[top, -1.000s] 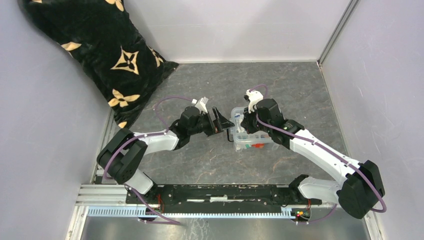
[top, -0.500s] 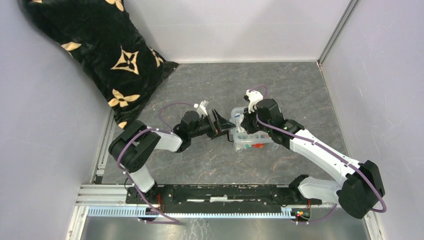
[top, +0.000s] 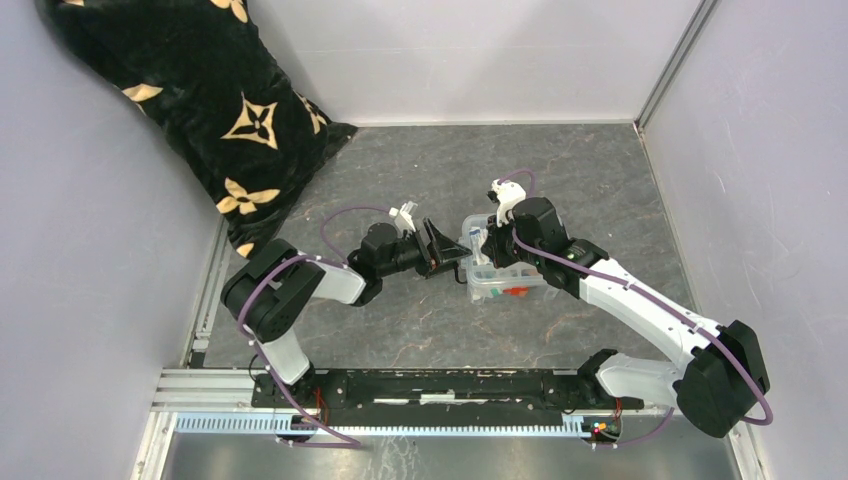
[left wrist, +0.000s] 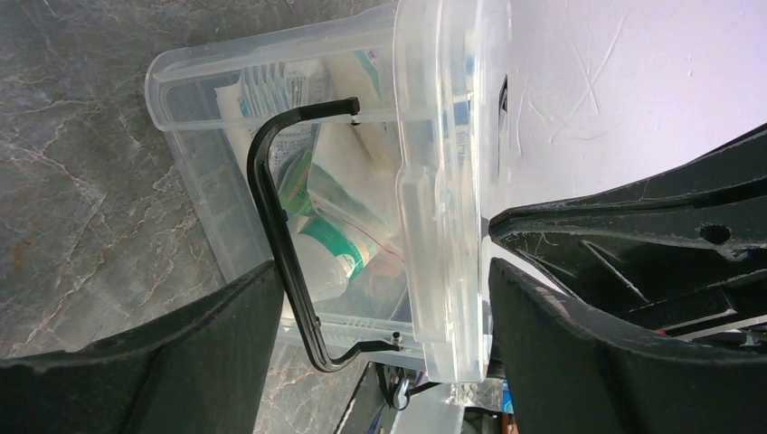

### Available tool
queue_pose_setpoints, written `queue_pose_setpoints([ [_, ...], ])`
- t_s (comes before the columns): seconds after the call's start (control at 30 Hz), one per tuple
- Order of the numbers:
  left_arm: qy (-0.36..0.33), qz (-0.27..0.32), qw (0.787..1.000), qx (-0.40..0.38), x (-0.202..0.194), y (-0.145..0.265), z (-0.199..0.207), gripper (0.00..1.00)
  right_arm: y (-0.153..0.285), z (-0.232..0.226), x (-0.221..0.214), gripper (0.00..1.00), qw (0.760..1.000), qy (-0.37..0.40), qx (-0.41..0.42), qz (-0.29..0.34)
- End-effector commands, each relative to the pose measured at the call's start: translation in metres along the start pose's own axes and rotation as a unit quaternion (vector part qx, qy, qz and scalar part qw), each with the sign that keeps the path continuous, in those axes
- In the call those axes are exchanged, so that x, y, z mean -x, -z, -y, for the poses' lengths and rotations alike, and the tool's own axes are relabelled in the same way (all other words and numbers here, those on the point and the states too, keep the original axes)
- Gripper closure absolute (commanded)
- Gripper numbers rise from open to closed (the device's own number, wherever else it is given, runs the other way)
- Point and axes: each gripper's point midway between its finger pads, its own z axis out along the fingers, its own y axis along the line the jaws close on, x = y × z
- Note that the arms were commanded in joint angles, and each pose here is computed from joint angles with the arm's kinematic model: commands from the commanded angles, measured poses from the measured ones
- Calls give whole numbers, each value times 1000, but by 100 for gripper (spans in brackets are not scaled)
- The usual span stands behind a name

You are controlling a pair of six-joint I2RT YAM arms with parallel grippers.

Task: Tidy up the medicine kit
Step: Close the lid of the medicine box.

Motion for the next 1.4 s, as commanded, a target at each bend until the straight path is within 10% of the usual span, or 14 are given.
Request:
queue_pose_setpoints([
  [0.0, 4, -7, 1000, -15, 2, -4, 7, 15, 0, 6, -23, 100, 999, 8, -10, -48],
  [1.37, -93, -20, 964, 248, 14, 1, -37, 46, -2, 7, -29, 100, 998, 7, -11, -57],
])
